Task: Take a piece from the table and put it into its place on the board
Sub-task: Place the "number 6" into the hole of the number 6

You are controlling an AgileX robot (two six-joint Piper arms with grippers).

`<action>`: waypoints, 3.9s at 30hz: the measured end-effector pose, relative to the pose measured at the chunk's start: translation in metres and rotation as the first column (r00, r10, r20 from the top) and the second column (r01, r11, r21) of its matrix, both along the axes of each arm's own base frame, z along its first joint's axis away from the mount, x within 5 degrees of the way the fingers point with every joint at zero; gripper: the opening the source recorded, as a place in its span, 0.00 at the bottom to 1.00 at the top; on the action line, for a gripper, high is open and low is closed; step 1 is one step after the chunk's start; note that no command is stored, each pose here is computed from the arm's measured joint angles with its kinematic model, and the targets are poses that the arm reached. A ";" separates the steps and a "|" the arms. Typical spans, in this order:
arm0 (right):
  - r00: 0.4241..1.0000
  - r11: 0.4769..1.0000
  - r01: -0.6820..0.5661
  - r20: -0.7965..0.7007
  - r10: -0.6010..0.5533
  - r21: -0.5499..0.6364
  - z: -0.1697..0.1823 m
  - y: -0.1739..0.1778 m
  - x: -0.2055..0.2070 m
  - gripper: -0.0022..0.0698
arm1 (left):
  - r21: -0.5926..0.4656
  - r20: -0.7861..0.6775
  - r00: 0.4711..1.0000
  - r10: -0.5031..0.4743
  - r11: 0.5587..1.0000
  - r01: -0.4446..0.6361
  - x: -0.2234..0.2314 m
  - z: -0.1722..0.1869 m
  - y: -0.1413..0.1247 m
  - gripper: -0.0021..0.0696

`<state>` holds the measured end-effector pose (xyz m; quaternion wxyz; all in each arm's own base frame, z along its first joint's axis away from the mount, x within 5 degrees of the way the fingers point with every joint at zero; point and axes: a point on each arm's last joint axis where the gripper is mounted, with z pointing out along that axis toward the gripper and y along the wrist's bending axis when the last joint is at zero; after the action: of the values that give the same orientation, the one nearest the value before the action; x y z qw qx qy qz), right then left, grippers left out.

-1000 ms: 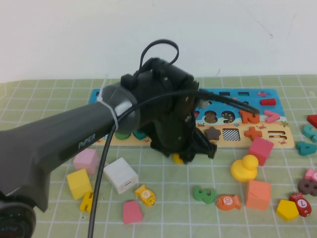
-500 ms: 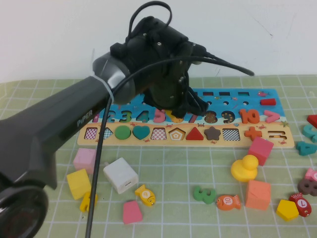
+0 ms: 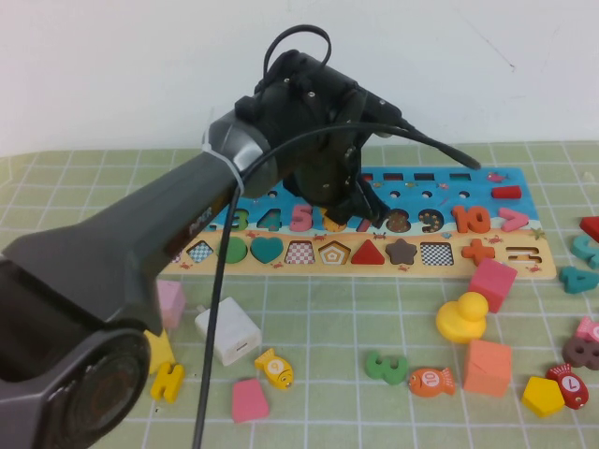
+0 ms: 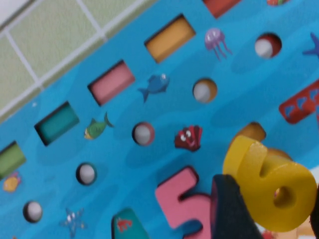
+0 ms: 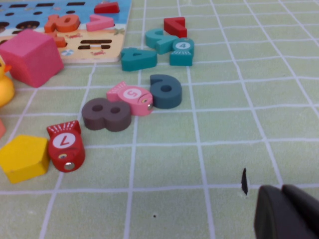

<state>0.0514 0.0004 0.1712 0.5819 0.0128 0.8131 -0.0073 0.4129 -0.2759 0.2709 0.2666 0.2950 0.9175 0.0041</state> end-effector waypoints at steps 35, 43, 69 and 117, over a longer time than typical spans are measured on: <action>1.000 1.000 0.000 0.000 0.000 0.000 0.000 0.000 0.000 0.03 | 0.008 -0.031 0.999 0.029 1.000 -0.029 0.008 -0.019 -0.006 0.45; 1.000 1.000 0.000 0.000 0.000 0.000 0.000 0.000 0.000 0.03 | 0.002 -0.030 0.999 0.036 0.999 -0.036 0.009 -0.019 -0.006 0.45; 1.000 1.000 0.000 0.000 0.000 0.000 0.000 0.000 0.000 0.03 | -0.013 0.075 0.996 0.047 0.999 -0.046 0.014 0.016 -0.004 0.49; 1.000 1.000 0.000 0.000 0.000 0.000 0.000 0.000 0.000 0.03 | 0.010 0.046 0.998 0.044 0.999 -0.044 0.023 -0.015 -0.011 0.03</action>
<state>0.0514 0.0004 0.1712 0.5819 0.0128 0.8131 -0.0073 0.4359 -0.2864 0.2562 0.2855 0.2760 0.9175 0.0219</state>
